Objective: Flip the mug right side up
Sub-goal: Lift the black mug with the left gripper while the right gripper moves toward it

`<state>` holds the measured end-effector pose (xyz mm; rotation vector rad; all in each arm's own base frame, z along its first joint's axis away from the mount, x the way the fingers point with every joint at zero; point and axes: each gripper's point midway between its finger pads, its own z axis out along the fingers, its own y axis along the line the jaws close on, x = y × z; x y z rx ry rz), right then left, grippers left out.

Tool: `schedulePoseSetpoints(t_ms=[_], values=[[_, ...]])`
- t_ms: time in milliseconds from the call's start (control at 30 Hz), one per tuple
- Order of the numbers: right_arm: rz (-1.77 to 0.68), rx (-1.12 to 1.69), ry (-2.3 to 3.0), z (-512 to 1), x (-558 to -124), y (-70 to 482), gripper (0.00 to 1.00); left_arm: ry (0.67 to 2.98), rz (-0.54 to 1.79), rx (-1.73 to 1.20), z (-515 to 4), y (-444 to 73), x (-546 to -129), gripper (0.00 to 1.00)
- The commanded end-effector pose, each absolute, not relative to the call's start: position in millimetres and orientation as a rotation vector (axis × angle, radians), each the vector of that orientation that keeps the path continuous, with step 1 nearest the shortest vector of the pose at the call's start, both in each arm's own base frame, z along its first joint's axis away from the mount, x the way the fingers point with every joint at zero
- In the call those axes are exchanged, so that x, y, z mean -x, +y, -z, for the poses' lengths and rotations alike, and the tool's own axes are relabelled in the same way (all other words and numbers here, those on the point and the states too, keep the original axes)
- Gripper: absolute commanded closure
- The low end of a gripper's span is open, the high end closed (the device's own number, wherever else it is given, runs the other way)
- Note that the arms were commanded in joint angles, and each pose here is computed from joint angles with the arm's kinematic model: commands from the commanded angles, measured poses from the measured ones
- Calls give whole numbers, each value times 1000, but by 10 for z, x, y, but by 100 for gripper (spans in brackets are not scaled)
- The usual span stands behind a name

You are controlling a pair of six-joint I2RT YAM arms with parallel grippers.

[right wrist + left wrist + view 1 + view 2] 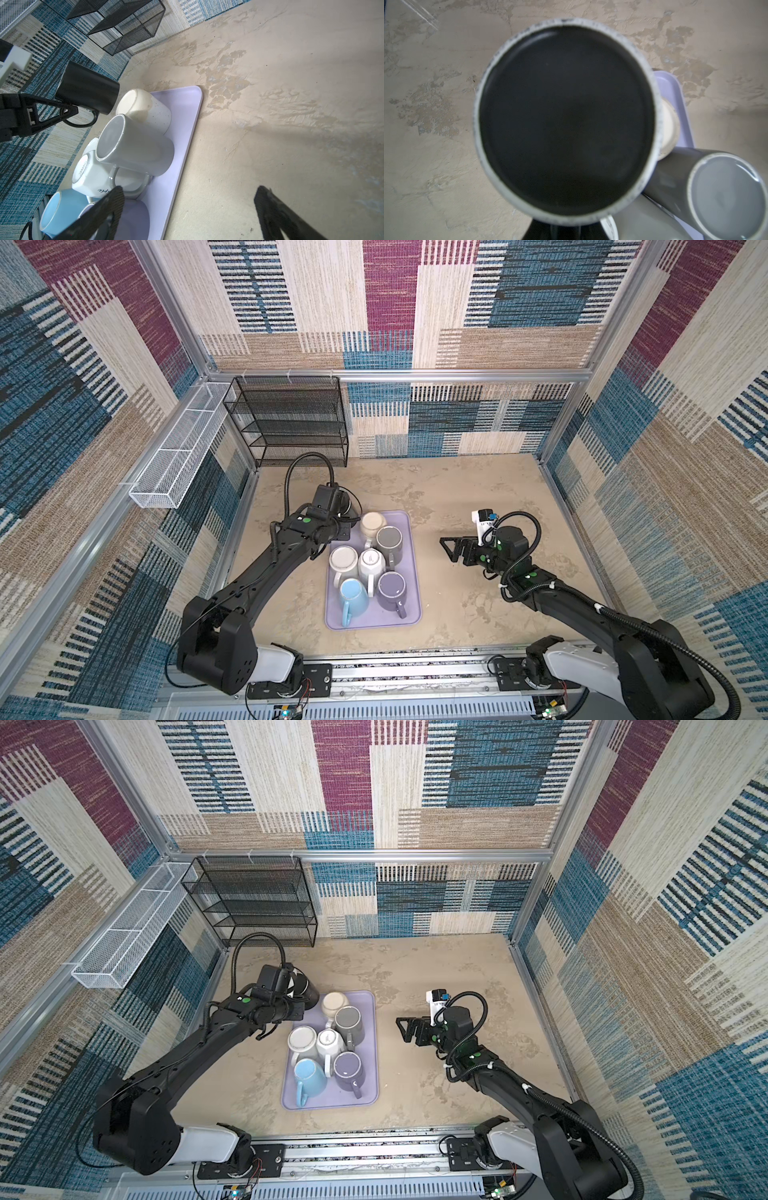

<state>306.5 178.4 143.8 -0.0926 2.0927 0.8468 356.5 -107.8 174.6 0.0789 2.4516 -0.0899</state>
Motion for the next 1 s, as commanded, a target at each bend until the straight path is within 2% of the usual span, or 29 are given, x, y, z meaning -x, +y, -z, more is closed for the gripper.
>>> schedulePoseSetpoints(t_ms=[0, 133, 400, 667, 967], values=[[-851, 113, 2065, -1523, -3082, 1804, 0, 2327, 201, -119, -2055, -1182, -3661, 100], [-877, 138, 2054, -1571, -3086, 1855, 0, 2283, 300, -130, -2216, -1239, -3627, 100], [-1146, 244, 1939, -1891, -2967, 2162, 0, 2175, 578, -205, -2515, -1555, -3522, 100], [-1312, 325, 1788, -2327, -2886, 2321, 0, 2055, 764, -229, -2844, -1746, -3446, 100], [-1389, 407, 1669, -2764, -2917, 2438, 0, 1913, 984, -286, -3150, -1978, -3340, 100]])
